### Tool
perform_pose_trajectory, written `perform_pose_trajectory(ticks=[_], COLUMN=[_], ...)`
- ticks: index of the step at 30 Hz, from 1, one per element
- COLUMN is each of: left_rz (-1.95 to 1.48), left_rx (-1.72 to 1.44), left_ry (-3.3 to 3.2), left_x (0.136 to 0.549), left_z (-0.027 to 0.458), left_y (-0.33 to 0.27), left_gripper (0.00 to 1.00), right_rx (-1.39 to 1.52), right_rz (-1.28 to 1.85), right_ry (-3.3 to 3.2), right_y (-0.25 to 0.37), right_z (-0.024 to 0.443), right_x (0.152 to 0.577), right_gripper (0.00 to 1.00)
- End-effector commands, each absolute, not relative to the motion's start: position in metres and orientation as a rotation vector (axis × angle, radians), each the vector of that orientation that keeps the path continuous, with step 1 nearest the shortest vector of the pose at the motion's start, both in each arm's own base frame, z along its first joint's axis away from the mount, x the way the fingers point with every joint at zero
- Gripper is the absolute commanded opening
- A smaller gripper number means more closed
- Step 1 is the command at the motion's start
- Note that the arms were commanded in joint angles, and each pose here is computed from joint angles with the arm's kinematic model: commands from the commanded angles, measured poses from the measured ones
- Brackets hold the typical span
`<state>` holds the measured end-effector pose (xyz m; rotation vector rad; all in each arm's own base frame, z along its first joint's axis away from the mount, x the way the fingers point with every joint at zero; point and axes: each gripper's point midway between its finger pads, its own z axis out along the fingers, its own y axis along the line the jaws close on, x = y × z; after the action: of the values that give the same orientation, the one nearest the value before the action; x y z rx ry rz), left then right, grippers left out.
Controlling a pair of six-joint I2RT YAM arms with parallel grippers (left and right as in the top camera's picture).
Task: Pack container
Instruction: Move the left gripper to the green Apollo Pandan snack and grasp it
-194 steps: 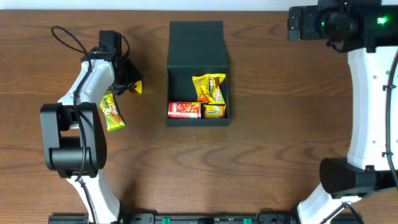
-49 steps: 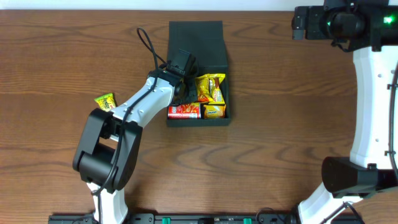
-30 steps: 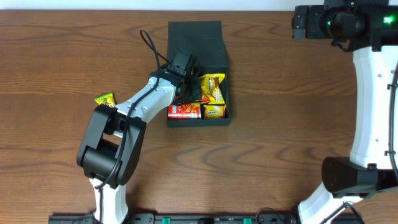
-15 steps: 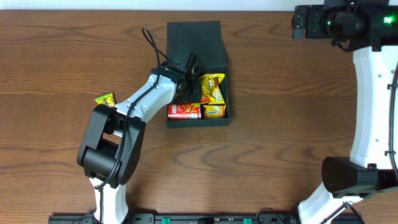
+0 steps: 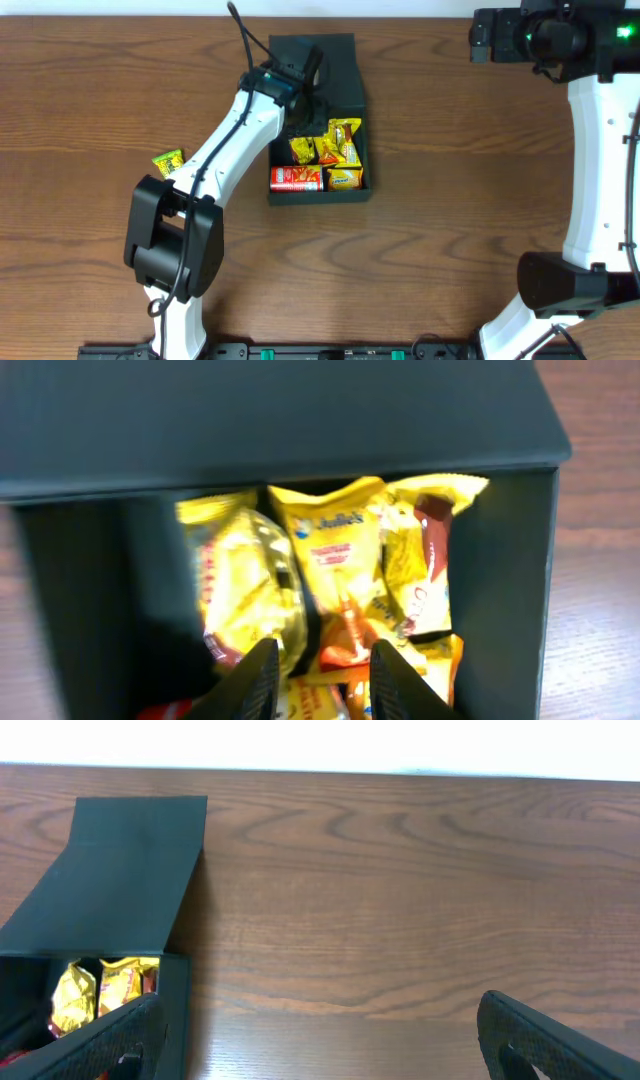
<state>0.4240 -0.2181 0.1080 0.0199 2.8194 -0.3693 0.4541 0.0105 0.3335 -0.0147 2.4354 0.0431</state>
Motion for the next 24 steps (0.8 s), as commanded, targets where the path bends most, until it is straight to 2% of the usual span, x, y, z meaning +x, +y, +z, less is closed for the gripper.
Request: perform_pose_trajectory(ticks=[1,5,9,12,14,19,24], left_rz=[-0.256,-0.133,0.208,0.282,0.329,0.364,0.413], left_rx=[-0.016,-0.129,-0.414,-0.521,-0.591,-0.784,-0.802], left_ry=[2.705,2.645,2.646,2.745,2.780,2.793,2.792], left_x=[0.437,0.433,0.403,0.375,0.360,0.324,0.308], left_z=[0.154,0.186,0.205,0.195,0.184,0.148,0.109], left_y=[-0.194,-0.157,-0.064,-0.025,-0.004,0.025,0.035], left_gripper=[0.31,0.29,0.33,0.22,0.21,0.29,0.48], right_rx=[-0.005,-0.005,-0.006,-0.018,-0.026,-0.005,0.036], right_rz=[0.043,0.043,0.043,0.038,0.032,0.022,0.008], right_ry=[2.445,2.445,2.445,2.443,2.440,2.437,2.439], right_y=[0.008,0.008,0.008,0.008,0.007,-0.002,-0.018], right_z=[0.331,0.331,0.331,0.331,0.331,0.332,0.328], right_x=[0.454,0.454,0.454,0.454,0.455,0.455,0.460], right_gripper=[0.99,0.99,0.99,0.99,0.99,0.99,0.99])
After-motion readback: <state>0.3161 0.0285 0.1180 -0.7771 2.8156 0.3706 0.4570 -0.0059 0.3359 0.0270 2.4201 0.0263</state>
